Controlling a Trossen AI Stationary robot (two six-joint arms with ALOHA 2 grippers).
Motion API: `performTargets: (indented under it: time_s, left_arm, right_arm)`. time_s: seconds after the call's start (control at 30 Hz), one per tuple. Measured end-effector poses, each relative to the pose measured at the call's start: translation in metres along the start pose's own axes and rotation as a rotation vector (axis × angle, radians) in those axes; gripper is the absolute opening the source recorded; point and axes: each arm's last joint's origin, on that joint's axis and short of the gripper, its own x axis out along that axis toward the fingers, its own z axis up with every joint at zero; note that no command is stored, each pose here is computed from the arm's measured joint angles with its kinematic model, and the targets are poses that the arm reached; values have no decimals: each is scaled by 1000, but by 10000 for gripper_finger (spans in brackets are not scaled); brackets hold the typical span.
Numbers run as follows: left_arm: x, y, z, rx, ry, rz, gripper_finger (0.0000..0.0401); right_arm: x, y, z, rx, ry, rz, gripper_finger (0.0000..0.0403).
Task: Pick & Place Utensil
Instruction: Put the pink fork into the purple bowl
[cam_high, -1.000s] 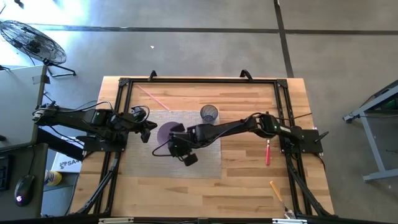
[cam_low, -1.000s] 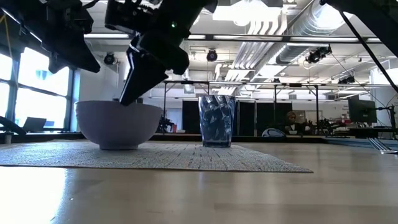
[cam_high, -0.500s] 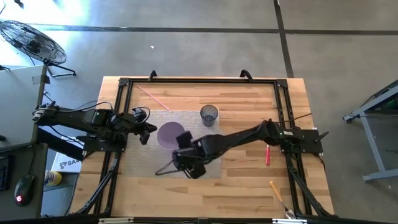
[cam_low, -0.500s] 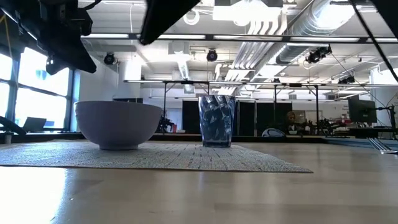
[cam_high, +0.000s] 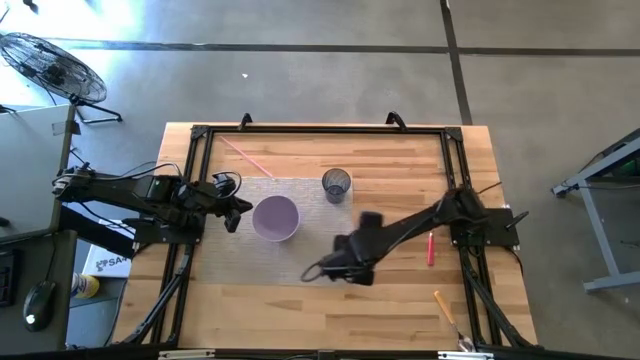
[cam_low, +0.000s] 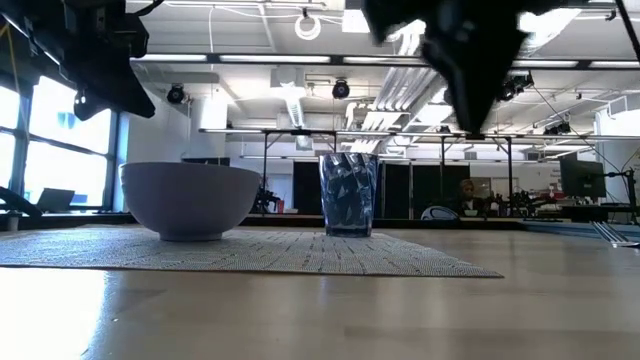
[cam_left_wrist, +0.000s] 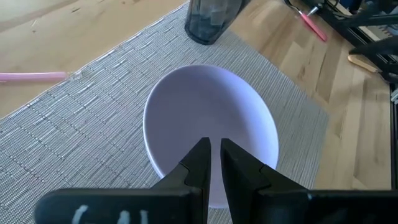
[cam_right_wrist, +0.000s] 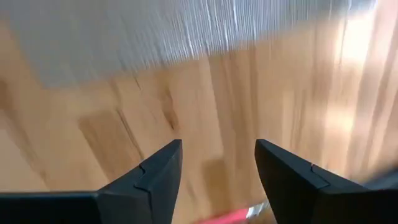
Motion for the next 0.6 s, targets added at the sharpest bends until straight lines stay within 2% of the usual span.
performTargets:
  time_s: [0.13,0.27,0.5,0.6]
  left_arm:
    - [0,0,0,-1,-1,-1,34]
    - [0,0,0,-1,-3,-2,34]
    - [-2,-3,5,29,-34,-23,34]
    - [-5,-6,8,65,-49,-34,35]
  right_arm:
    - [18,-10,-35,170,101,-37,185]
    - [25,-23,-70,421,135,-36,167]
    - [37,-41,-133,882,132,29,144]
    - [52,-46,-151,1075,111,102,143]
